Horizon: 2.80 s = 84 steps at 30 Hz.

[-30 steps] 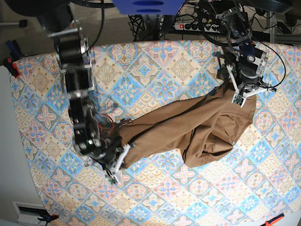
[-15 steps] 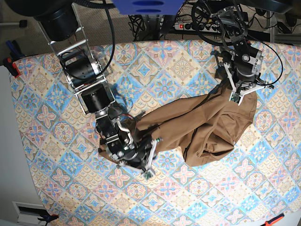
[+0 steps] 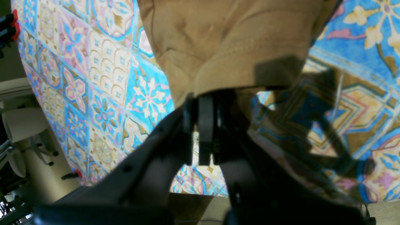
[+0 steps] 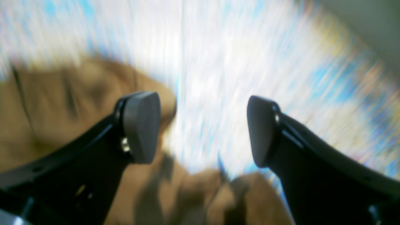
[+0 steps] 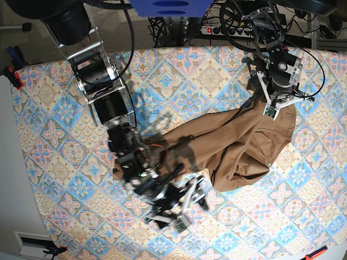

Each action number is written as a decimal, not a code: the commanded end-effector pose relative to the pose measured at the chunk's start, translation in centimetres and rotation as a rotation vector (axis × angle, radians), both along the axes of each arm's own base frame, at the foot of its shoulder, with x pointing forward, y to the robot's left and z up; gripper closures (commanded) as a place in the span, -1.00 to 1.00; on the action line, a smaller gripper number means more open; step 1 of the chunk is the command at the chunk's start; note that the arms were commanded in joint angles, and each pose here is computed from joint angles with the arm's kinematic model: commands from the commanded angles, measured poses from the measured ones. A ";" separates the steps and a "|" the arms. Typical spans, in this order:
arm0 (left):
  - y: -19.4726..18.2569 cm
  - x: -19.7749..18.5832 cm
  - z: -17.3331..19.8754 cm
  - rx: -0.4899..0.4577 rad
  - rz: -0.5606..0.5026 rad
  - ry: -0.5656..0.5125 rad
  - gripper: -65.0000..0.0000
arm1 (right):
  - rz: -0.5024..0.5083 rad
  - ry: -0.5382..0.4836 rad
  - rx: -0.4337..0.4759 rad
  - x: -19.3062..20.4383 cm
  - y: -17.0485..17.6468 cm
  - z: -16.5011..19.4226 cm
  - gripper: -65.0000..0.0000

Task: Layout the t-shirt on the table in an organized manner, then fold the t-shirt properly
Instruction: 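Pull the held fabric outward with the right gripper and release, then grasp the shirt hem with the right gripper and drag it toward the left gripper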

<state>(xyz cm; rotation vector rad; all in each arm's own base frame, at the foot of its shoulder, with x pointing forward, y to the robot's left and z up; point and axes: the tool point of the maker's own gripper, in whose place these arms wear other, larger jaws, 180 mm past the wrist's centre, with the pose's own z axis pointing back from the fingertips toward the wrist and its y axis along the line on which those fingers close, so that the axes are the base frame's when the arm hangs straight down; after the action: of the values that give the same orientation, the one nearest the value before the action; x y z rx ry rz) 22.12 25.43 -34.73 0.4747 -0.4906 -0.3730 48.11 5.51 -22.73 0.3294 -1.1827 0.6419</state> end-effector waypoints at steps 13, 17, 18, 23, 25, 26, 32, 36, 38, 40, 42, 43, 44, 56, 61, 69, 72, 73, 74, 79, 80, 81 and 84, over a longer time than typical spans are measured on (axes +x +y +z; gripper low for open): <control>-0.3 0.8 0.8 0.003 -0.016 -0.038 1.00 | -0.386 0.150 0.180 -2.2 -13.7 -6.3 -0.27; -1.1 1.1 0.7 0.002 -0.047 -0.032 1.00 | -0.446 0.210 0.196 -3.9 -15.7 -9.2 -0.27; -1.2 1.2 0.7 0.000 -0.051 -0.032 1.00 | -0.459 0.220 0.198 -4.2 -16.1 -9.7 -0.27; -1.6 1.3 0.7 -0.006 -0.057 -0.033 1.00 | -0.507 0.223 0.222 -5.5 -17.6 -11.1 -0.27; -1.6 1.3 0.7 -0.006 -0.057 -0.033 1.00 | -0.511 0.232 0.221 -5.8 -17.7 -11.6 -0.27; -1.6 1.3 0.7 -0.006 -0.057 -0.033 1.00 | -0.521 0.241 0.221 -6.1 -18.0 -11.9 -0.27; -1.6 1.3 0.7 -0.004 -0.058 -0.033 1.00 | -0.545 0.248 0.229 -6.4 -18.8 -12.3 -0.27; -1.6 1.5 0.8 -0.006 -0.061 -0.043 1.00 | -0.539 0.239 0.227 -6.4 -18.6 -12.0 -0.27; -1.6 2.2 1.3 -0.004 -0.064 -0.062 1.00 | -0.533 0.243 0.228 -6.4 -18.4 -12.1 -0.27; -1.6 3.0 2.0 -0.002 -0.060 -0.085 1.00 | -0.496 0.247 0.216 -6.5 -17.0 -12.1 -0.27; -1.5 3.5 2.3 0.004 -0.059 -0.097 1.00 | -0.433 0.252 0.196 -6.6 -14.7 -12.2 -0.27; -1.3 3.4 2.4 0.014 -0.056 -0.095 1.00 | -0.400 0.254 0.184 -6.8 -13.5 -12.2 -0.27; -1.3 3.4 2.4 0.018 -0.053 -0.091 1.00 | -0.373 0.255 0.176 -6.9 -12.6 -12.3 -0.27; -1.9 2.3 1.3 0.041 -0.084 -0.042 1.00 | -0.268 0.223 0.138 -3.6 -8.8 -10.3 -0.27; -1.8 2.2 1.3 0.044 -0.082 -0.039 1.00 | -0.272 0.242 0.129 -2.4 -8.9 -10.6 -0.27; -1.9 2.2 1.3 0.041 -0.081 -0.038 1.00 | -0.267 0.286 0.133 -1.8 -8.0 -11.5 -0.27; -1.9 2.2 1.3 0.040 -0.080 -0.037 1.00 | -0.259 0.288 0.146 -1.9 -7.2 -11.4 -0.27; -1.9 2.2 1.3 0.040 -0.080 -0.037 1.00 | -0.258 0.290 0.147 -1.9 -7.1 -11.4 -0.27; -1.9 2.2 1.3 0.040 -0.080 -0.037 1.00 | -0.253 0.291 0.154 -1.9 -6.7 -11.3 -0.27; -1.9 2.2 1.3 0.040 -0.079 -0.036 1.00 | -0.241 0.295 0.174 -2.0 -5.5 -11.1 -0.27; -1.9 2.2 1.3 0.040 -0.079 -0.036 1.00 | -0.240 0.295 0.175 -2.1 -5.4 -11.1 -0.27; -1.9 2.2 1.3 0.040 -0.079 -0.036 1.00 | -0.237 0.296 0.180 -2.1 -5.1 -11.0 -0.27; -1.9 2.2 1.3 0.040 -0.079 -0.036 1.00 | -0.226 0.302 0.176 -2.3 -4.6 -11.2 -0.27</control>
<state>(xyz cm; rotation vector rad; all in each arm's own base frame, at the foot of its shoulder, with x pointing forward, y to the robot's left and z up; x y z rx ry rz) 23.78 23.36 -34.34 0.4855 -0.5105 -0.4576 44.38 0.26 -36.45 0.3992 -0.8991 0.2717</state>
